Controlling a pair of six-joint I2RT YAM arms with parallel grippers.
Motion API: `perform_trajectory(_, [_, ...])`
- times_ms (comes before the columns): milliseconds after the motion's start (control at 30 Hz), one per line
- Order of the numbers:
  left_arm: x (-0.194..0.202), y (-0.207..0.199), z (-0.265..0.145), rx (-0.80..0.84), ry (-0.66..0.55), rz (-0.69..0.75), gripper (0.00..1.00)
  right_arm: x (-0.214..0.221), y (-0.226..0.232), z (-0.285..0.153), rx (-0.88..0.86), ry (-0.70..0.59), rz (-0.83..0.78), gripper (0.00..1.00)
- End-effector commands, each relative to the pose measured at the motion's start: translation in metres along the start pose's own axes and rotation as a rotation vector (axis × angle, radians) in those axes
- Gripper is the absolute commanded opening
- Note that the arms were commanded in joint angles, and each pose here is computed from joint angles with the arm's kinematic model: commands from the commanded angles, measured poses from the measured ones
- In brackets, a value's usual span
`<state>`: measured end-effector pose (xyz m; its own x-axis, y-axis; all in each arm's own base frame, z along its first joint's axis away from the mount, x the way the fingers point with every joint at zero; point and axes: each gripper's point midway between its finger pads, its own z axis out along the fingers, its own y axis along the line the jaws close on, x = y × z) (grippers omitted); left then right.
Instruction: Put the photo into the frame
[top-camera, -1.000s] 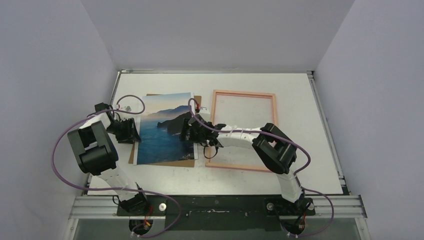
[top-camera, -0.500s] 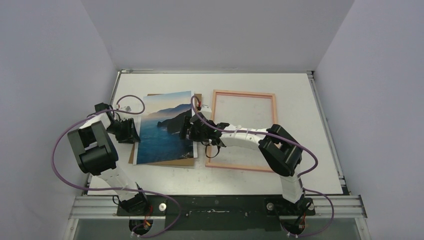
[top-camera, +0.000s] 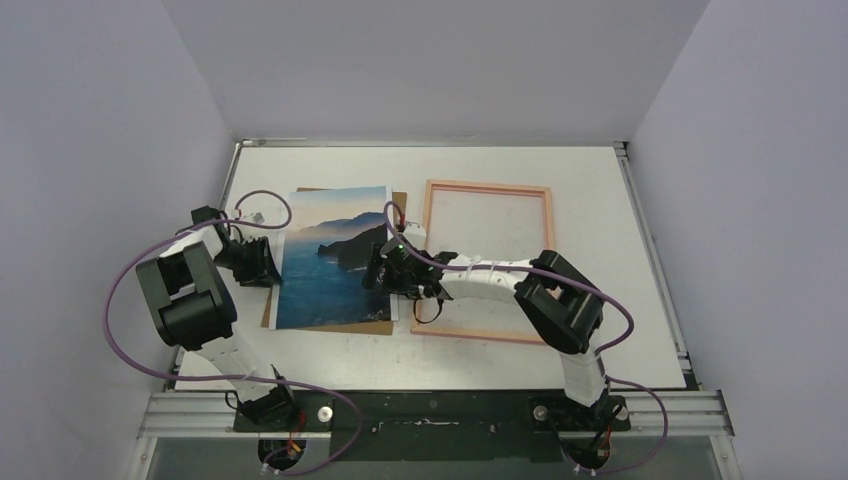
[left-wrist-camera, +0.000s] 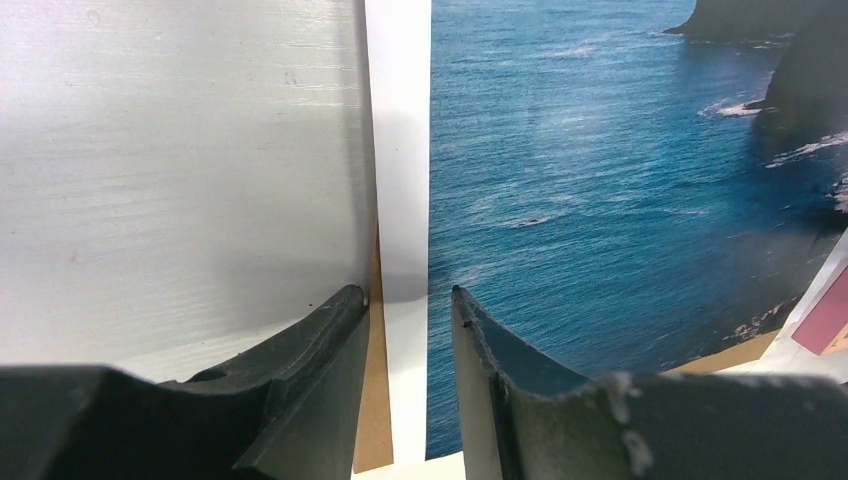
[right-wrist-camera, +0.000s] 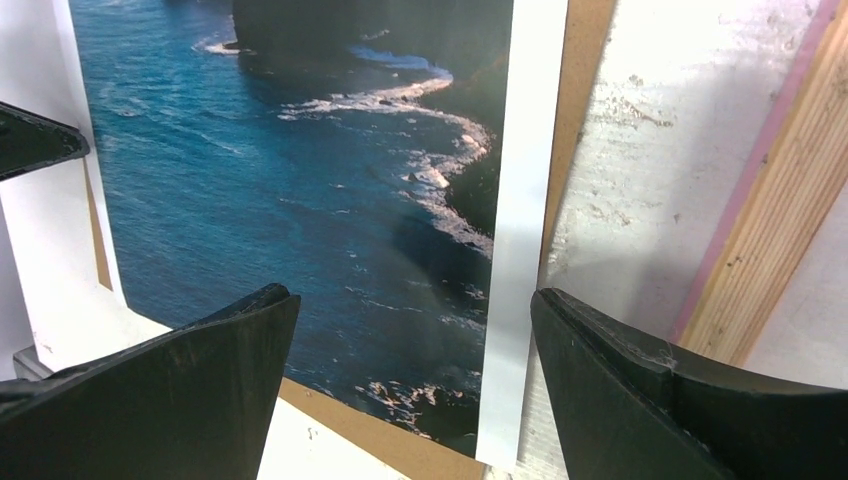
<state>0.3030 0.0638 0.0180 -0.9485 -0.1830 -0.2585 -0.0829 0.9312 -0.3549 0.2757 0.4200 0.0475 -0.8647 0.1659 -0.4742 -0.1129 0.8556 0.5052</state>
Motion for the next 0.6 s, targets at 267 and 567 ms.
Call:
perform_trajectory(267, [0.003, -0.006, 0.006, 0.037, 0.014, -0.008, 0.33, 0.0, -0.004, -0.012, 0.09, -0.047, -0.033, 0.9])
perform_trajectory(567, [0.002, -0.008, 0.005, 0.041, 0.012, -0.011, 0.33, 0.011, 0.012, -0.011, 0.014, -0.009, -0.012, 0.9])
